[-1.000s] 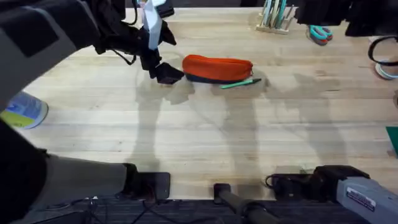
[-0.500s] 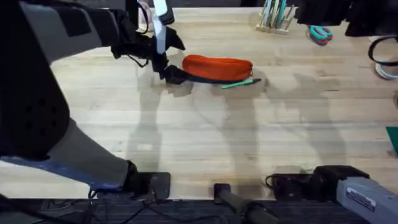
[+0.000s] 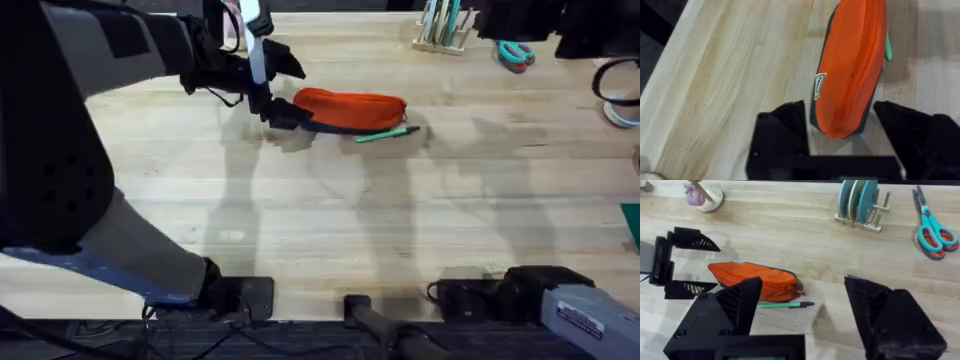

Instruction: Unzip the bag, pick up the pens from the table one at a time and place them inside, then zip the bag closed.

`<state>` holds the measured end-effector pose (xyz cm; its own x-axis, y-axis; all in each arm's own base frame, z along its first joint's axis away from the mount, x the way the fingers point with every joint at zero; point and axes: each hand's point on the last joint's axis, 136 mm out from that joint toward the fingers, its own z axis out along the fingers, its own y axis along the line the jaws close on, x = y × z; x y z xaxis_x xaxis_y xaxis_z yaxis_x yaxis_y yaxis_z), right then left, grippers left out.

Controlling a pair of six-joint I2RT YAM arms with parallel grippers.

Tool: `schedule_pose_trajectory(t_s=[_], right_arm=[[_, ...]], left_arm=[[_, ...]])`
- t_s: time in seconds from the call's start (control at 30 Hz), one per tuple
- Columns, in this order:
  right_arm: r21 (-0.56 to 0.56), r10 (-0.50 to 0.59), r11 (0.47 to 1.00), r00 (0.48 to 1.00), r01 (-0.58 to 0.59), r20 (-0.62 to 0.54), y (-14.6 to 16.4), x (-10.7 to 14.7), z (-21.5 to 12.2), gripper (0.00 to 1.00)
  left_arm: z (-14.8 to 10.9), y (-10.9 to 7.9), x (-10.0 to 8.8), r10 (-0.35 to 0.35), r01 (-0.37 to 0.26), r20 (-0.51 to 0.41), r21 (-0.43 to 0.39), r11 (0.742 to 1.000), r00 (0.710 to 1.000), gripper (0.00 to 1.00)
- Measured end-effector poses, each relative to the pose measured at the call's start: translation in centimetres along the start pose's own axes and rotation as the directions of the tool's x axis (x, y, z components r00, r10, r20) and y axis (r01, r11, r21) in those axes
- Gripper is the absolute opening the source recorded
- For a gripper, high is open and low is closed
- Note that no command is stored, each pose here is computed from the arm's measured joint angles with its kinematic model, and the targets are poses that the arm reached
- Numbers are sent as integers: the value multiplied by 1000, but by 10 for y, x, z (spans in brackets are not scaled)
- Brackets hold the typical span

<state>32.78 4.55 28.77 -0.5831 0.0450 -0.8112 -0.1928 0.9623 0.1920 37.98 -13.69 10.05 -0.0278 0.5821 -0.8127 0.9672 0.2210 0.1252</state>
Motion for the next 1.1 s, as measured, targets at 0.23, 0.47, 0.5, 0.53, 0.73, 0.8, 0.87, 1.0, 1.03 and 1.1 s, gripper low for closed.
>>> schedule_pose_trajectory(t_s=[0.23, 0.47, 0.5, 0.53, 0.73, 0.8, 0.87, 1.0, 1.03, 1.1], right_arm=[[0, 0, 1000, 1000, 0, 0, 0, 0, 0, 996], [0, 0, 1000, 1000, 0, -1, 0, 0, 0, 998], [0, 0, 1000, 1000, 0, 0, 0, 0, 0, 997], [0, 0, 1000, 1000, 0, 0, 0, 0, 0, 998], [0, 0, 1000, 1000, 0, 0, 0, 0, 0, 997], [0, 0, 1000, 1000, 0, 0, 0, 0, 0, 997], [1, -1, 1000, 1000, 1, 0, 0, 0, 0, 997], [39, -12, 999, 1000, 12, 1, -7, 0, 0, 997], [46, -15, 999, 1000, 15, 1, -8, 0, 0, 997], [58, -17, 998, 1000, 17, 2, -10, 0, 0, 997]], left_arm=[[5, -5, 8, -31, 31, -6, 27, 999, 999, 113], [6, -6, 9, -36, 37, -6, 32, 999, 999, 45], [6, -6, 9, -36, 37, -6, 32, 999, 999, 44], [6, -6, 9, -36, 37, -6, 32, 999, 999, 44], [6, -6, 9, -36, 37, -6, 32, 999, 999, 44], [6, -6, 9, -36, 37, -6, 32, 999, 999, 44], [6, -6, 9, -36, 37, -7, 32, 999, 999, 44], [6, -6, 9, -36, 37, -6, 32, 999, 999, 44], [6, -6, 9, -36, 37, -6, 32, 999, 999, 44], [6, -6, 9, -36, 37, -6, 32, 999, 999, 44]])
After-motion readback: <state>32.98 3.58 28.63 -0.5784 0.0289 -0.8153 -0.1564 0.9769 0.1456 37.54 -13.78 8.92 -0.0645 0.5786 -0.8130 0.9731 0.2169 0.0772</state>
